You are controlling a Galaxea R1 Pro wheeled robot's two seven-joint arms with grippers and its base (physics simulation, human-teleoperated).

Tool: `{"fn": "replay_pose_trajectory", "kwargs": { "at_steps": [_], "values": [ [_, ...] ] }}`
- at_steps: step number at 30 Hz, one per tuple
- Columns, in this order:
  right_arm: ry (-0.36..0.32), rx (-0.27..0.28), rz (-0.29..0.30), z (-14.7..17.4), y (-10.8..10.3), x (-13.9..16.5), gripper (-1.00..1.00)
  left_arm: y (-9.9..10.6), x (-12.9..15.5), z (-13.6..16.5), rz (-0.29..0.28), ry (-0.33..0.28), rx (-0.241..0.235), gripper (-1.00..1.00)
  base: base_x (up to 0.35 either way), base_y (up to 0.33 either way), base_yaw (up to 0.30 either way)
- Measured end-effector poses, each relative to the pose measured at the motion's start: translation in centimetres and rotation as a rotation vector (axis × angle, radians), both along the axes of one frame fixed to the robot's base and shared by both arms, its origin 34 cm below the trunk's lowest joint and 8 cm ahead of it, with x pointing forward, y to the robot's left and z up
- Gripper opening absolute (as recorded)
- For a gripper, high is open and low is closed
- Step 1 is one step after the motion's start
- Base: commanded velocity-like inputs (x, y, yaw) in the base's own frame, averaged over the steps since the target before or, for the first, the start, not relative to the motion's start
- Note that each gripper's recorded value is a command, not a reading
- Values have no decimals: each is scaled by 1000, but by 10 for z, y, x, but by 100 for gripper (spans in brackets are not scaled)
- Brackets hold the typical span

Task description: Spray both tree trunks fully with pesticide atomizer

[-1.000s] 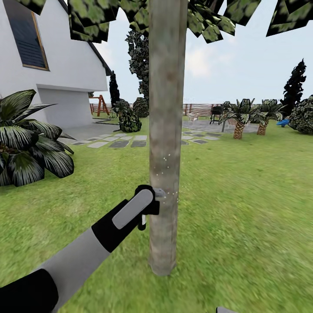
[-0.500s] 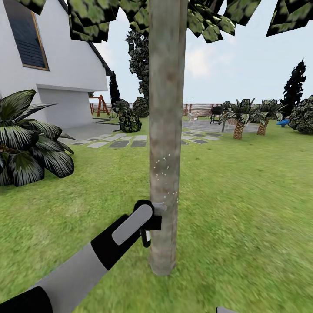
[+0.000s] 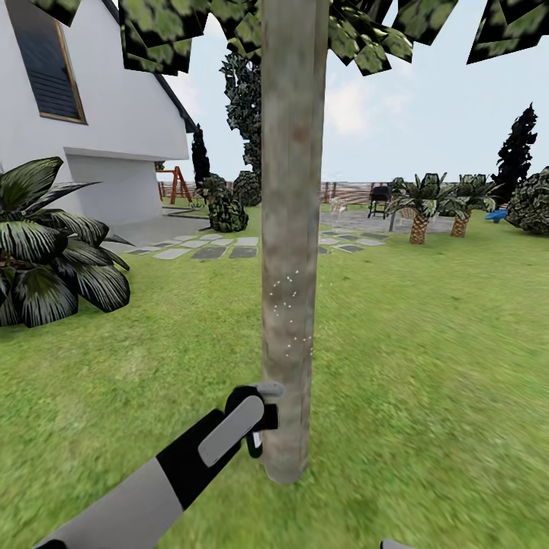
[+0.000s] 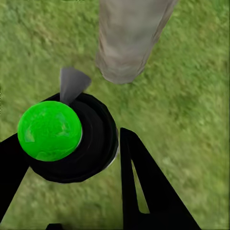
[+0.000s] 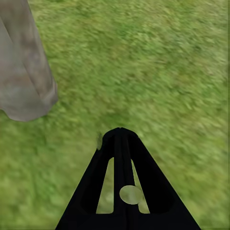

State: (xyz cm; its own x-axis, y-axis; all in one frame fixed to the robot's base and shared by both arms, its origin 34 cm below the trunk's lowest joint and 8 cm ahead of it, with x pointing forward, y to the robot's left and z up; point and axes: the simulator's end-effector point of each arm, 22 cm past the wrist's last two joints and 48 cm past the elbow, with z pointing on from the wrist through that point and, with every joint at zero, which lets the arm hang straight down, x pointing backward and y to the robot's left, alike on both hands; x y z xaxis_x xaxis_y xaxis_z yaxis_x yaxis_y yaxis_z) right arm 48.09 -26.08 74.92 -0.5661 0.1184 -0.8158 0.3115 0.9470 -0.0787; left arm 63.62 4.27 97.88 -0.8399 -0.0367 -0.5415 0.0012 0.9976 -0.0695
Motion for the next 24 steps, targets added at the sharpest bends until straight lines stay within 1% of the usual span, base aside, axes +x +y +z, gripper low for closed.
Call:
{"fn": "replay_pose_trajectory", "kwargs": {
  "at_steps": [2, 5, 8, 10, 12, 14, 18, 24],
  "values": [
    [1, 0, -2, 0, 0, 0, -100, 8, 5, -4, 19, -16, 11, -100, 0, 0, 0],
    [2, 0, 3, -1, 1, -1, -100, 14, 1, -16, 23, -21, 30, -100, 0, 0, 0],
    [7, -1, 22, -2, 6, -2, -100, 10, 0, -22, 4, -37, 18, -100, 0, 0, 0],
    [10, -2, 29, -3, 8, -2, -100, 8, 1, -27, 6, -50, 2, -100, 0, 0, 0],
    [10, -2, 30, -3, 9, -3, -100, 9, 0, -34, 11, -48, -9, -100, 0, 0, 0],
    [11, -3, 32, -3, 9, -3, -100, 5, -1, -40, 5, -44, -31, -100, 0, 68, -45],
    [11, -2, 33, -3, 10, -3, -100, -1, -2, -44, -12, -42, -61, -100, 0, 228, -158],
    [10, -1, 30, -3, 9, -3, -100, -3, 0, -43, -9, -52, -76, -100, 0, 317, -232]
  ]
}}
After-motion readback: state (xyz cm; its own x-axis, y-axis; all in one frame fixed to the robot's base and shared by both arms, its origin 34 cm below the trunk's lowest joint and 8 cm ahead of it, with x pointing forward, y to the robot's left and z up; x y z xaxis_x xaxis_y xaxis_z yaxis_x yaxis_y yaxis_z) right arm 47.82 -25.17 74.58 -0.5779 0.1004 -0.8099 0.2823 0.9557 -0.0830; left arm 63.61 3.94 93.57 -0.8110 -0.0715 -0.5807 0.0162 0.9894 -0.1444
